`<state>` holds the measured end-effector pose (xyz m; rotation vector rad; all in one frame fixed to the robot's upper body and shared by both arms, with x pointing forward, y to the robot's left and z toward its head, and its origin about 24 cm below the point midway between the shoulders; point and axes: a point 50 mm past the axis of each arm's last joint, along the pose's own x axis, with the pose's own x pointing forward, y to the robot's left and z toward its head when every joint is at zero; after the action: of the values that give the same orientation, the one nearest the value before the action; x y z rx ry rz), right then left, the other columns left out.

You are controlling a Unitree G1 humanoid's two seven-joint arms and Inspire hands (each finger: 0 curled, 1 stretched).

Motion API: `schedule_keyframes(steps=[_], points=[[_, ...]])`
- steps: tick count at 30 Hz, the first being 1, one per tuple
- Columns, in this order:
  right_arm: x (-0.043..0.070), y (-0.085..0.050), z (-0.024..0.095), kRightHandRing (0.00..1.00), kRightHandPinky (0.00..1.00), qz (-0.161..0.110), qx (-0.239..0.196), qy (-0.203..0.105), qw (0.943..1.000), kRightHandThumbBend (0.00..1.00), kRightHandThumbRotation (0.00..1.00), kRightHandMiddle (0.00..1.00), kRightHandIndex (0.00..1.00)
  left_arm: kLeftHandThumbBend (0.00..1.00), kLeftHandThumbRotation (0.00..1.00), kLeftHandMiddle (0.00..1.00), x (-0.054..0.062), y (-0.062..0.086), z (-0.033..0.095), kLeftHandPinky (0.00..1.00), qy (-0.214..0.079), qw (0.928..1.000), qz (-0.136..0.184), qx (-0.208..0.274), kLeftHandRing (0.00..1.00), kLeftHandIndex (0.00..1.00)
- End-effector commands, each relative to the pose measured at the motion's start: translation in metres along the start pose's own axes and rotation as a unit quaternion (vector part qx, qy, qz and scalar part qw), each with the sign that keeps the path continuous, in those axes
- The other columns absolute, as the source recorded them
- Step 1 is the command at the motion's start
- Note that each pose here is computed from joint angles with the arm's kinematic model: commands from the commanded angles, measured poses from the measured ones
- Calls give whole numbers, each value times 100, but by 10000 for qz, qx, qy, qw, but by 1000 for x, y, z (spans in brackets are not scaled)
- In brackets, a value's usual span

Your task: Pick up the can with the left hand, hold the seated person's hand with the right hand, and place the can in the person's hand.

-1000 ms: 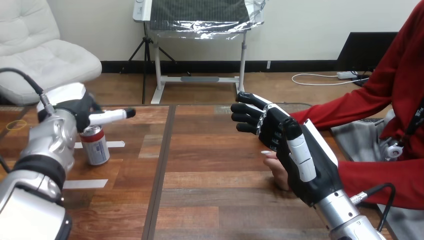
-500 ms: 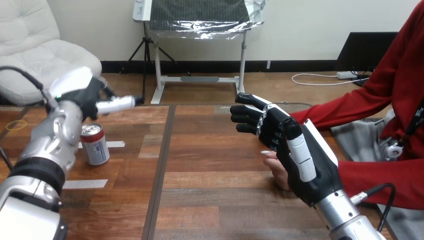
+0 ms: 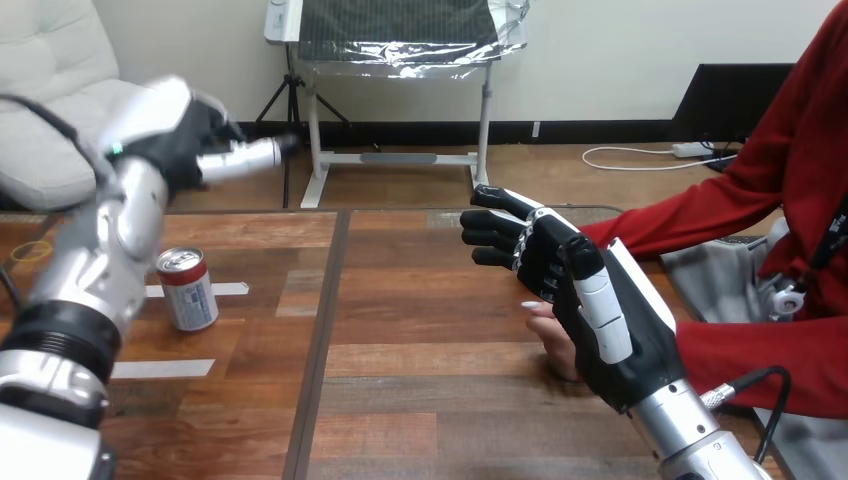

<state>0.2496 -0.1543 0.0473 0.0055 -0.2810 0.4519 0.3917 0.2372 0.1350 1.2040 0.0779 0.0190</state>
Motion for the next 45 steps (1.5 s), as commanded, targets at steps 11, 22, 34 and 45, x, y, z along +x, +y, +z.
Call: schedule_keyframes(steps=[11,22,34,45], points=[[19,-4,14,82,81,34,-63,-390,9992,80,100,81,85,67,78,55,-6,36,11,38,-301,9980,530,-136,49,55],[18,-4,14,82,81,41,-62,-401,9992,79,100,81,84,69,74,73,-7,41,14,64,-332,9960,835,-21,71,73],[18,-4,14,82,80,34,-86,-418,9991,79,100,81,84,66,66,82,-3,39,8,71,-220,9947,1000,-105,80,83],[18,-4,14,81,80,33,-50,-427,9991,79,100,81,84,69,65,85,1,29,-1,76,-61,9937,1104,-160,83,86]])
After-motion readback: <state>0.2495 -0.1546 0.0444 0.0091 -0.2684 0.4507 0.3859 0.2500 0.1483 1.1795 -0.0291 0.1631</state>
